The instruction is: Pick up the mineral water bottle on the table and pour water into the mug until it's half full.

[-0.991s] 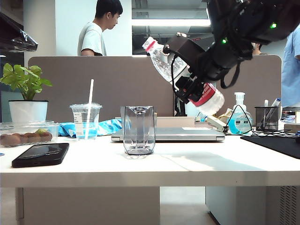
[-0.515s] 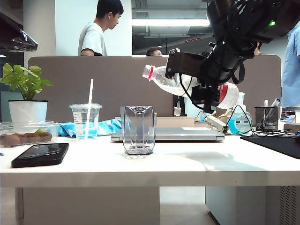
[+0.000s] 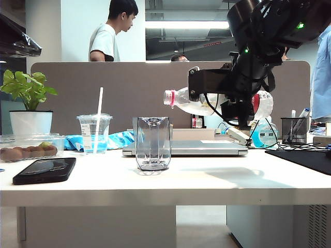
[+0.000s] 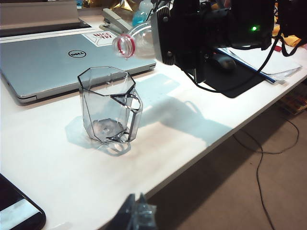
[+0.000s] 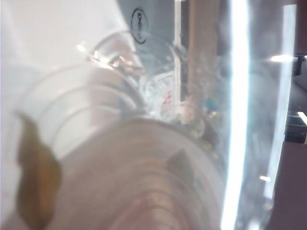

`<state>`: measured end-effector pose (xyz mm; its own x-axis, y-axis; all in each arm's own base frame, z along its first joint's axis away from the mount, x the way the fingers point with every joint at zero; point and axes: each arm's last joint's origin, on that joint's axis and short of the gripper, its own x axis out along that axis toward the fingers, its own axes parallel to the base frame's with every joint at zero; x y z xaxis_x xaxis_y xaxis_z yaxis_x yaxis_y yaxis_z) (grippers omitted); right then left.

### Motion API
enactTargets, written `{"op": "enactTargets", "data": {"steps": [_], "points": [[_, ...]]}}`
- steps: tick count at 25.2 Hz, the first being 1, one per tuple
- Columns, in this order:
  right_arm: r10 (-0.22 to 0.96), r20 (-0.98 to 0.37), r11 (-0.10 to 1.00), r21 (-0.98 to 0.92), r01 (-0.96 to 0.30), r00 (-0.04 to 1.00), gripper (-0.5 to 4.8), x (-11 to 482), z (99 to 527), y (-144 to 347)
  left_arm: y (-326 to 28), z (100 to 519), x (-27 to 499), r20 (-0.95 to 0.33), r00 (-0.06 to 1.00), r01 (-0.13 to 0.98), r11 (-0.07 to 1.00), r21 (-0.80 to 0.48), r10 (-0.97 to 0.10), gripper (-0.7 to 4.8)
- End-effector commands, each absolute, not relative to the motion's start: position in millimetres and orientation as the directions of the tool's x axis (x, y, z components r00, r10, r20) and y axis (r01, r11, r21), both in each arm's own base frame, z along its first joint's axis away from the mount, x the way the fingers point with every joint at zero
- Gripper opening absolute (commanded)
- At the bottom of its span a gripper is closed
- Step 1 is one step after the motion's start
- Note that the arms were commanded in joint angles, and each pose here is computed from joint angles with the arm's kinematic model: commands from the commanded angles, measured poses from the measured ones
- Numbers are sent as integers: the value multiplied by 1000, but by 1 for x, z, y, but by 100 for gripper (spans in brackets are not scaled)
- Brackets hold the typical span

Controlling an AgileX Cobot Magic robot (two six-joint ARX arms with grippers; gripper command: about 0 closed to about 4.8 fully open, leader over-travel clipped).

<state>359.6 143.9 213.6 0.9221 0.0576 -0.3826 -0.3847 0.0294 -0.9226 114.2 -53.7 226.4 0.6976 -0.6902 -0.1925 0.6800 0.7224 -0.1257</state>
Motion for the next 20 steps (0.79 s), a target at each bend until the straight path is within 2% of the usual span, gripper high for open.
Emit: {"op": "enactTargets", "data": {"steps": [1, 8, 20], "points": [[42, -331, -26, -943, -331, 943, 265, 360, 223, 144, -54, 228, 114, -183, 697, 684, 720, -121, -693, -3], [43, -314, -107, -945, -308, 948, 265, 361, 225, 144, -54, 228, 114, -183, 697, 684, 720, -121, -693, -3], [51, -280, -144, -952, -270, 959, 265, 362, 229, 145, -54, 228, 114, -183, 697, 684, 720, -121, -693, -3]]}}
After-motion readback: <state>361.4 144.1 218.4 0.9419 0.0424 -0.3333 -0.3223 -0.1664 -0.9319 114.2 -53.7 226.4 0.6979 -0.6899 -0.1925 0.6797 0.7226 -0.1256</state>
